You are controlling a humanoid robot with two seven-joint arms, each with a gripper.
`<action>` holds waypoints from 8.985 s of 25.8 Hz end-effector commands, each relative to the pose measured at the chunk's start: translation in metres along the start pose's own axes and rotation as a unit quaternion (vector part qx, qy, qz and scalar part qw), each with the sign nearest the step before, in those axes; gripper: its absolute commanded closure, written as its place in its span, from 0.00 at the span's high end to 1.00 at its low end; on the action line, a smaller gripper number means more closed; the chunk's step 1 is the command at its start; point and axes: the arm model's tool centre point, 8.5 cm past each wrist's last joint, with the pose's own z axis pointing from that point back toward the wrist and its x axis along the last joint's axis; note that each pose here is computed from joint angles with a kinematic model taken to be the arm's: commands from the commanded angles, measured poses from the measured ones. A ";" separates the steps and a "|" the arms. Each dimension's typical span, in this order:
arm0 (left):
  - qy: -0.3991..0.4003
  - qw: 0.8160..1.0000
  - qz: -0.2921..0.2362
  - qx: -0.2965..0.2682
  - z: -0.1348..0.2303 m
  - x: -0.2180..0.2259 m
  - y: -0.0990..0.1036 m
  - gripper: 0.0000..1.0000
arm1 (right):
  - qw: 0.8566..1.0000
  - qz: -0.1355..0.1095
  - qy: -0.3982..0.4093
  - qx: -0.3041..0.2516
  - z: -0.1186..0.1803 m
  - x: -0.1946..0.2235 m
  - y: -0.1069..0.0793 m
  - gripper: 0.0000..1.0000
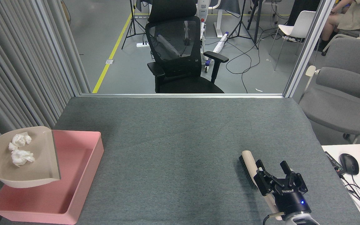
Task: Sweep and dump garbage into bin
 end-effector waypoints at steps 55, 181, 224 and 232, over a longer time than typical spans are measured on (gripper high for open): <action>-0.079 0.987 0.097 -0.105 -0.050 0.107 -0.034 0.21 | 1.000 0.004 0.013 -0.007 0.000 -0.002 -0.005 0.97; -0.196 0.863 -0.452 -0.109 0.032 0.143 -0.375 0.99 | 0.990 0.122 0.073 -0.022 -0.027 0.045 -0.020 0.98; -0.204 0.830 -0.515 -0.068 0.037 0.121 -0.377 0.99 | 0.988 0.131 0.077 -0.015 -0.025 0.037 -0.017 0.98; -0.207 0.829 -0.515 -0.064 0.033 0.126 -0.376 0.99 | 0.988 0.129 0.078 -0.016 -0.026 0.038 -0.018 0.98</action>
